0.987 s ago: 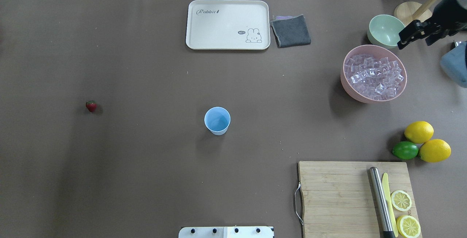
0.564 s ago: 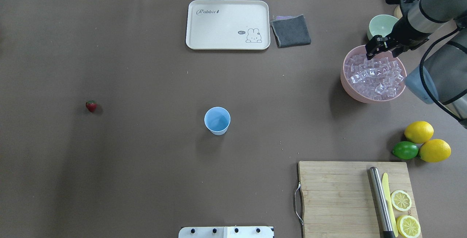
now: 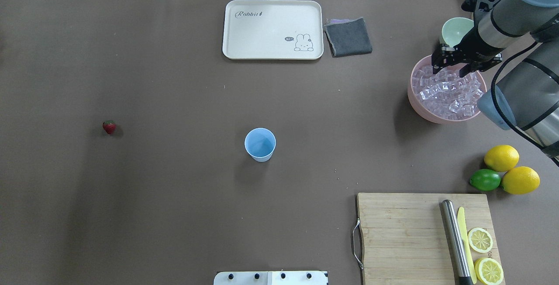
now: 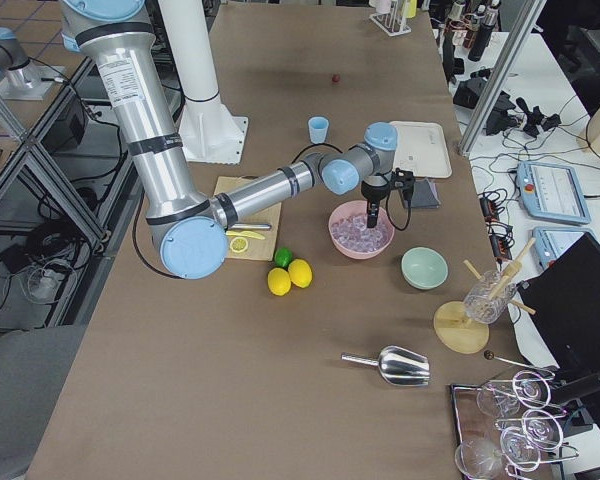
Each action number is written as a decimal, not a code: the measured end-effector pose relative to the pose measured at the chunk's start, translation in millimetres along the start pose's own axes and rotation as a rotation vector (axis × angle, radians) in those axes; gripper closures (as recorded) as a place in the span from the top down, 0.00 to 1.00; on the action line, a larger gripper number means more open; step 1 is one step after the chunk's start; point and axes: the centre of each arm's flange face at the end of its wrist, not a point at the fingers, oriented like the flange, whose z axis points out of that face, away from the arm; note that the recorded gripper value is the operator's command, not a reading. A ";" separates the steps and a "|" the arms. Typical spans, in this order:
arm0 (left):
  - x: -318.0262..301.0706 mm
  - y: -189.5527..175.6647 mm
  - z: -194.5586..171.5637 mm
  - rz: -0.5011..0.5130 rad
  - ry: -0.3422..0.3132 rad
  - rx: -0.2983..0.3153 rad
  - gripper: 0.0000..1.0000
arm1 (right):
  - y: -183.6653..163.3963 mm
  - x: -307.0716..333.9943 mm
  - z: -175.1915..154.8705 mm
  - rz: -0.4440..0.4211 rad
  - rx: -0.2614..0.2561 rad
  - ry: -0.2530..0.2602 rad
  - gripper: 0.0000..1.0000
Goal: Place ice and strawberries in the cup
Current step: 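Move the right gripper over the pink bowl and lower toward ice, then close the right gripper on an ice cube and lift it, then carry the ice cube with the right gripper over the blue cup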
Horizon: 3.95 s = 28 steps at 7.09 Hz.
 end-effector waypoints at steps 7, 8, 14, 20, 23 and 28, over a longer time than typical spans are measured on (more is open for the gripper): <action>0.1 -2.3 -0.2 0.001 0.000 0.002 0.98 | 29.5 -10.5 38.0 0.165 -0.034 0.049 0.65; 0.0 -2.4 -0.2 0.001 0.000 0.002 0.98 | 30.7 -10.0 41.3 0.165 -0.032 0.056 0.64; -2.4 -0.2 1.6 -0.004 0.000 -0.002 0.98 | 31.2 -13.4 46.7 0.155 -0.034 0.063 0.63; -1.8 -1.8 0.8 -0.002 0.000 0.000 0.98 | 29.8 -14.8 47.1 0.145 -0.039 0.060 0.00; -3.7 -0.4 2.9 -0.006 0.000 -0.004 0.98 | 21.3 -22.8 14.0 0.141 -0.016 0.011 0.00; -7.3 0.7 6.6 -0.014 0.002 -0.010 0.98 | 77.6 -190.7 -59.9 -0.059 -0.027 -0.232 0.00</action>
